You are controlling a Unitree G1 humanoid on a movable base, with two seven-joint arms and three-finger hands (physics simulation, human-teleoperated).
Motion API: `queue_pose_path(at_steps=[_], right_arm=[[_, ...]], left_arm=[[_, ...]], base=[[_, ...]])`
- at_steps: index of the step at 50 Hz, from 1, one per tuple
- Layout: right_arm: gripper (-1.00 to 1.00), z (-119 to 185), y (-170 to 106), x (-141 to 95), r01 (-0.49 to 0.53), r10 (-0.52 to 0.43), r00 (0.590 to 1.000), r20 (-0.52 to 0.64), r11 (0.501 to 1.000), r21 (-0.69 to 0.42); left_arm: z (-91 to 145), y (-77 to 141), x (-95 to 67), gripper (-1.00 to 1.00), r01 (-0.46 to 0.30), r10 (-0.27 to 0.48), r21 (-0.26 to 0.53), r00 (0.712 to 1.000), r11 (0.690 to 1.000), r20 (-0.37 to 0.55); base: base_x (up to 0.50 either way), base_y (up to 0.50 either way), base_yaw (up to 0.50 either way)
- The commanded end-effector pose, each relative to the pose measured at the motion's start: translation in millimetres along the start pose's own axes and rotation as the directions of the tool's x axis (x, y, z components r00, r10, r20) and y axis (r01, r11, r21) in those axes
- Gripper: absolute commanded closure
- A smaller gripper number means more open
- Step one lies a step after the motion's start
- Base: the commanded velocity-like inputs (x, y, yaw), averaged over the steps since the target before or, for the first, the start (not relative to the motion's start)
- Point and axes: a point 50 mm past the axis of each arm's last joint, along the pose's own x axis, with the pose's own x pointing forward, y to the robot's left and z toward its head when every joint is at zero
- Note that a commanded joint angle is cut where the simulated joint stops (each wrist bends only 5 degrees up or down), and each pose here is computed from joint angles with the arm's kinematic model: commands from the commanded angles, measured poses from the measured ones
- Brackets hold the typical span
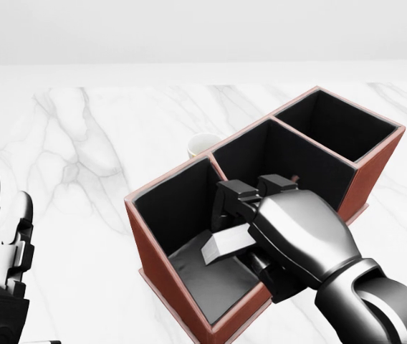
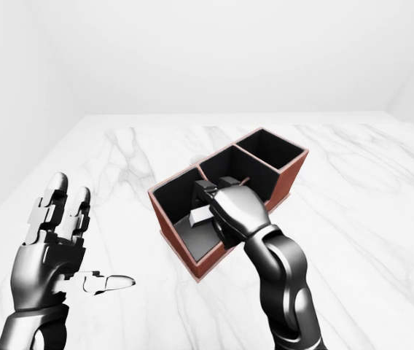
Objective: Pick up the book and place it in the left compartment of the caddy.
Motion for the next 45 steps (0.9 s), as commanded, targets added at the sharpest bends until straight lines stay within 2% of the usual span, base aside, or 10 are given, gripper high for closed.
queue_pose_path(at_steps=[1,13,45], right_arm=[[1.00,-2,2,4,0.005,-0.005,1.000,-0.018,0.999,0.033],[1.00,-7,12,12,-0.029,0.033,0.998,-0.048,0.997,0.072],[1.00,-4,21,25,-0.064,0.068,0.995,-0.067,0.996,0.060]], left_arm=[[0,-1,-0.3,-1.00,0.003,-0.003,0.001,1.000,1.000,-0.002],[-1,-1,0.0,-1.00,0.001,-0.001,0.000,1.000,1.000,-0.003],[1,0,0.2,-1.00,-0.001,0.001,0.002,1.000,1.000,0.005]], base=[[0.00,0.00,0.00],[0.00,0.00,0.00],[0.00,0.00,0.00]])
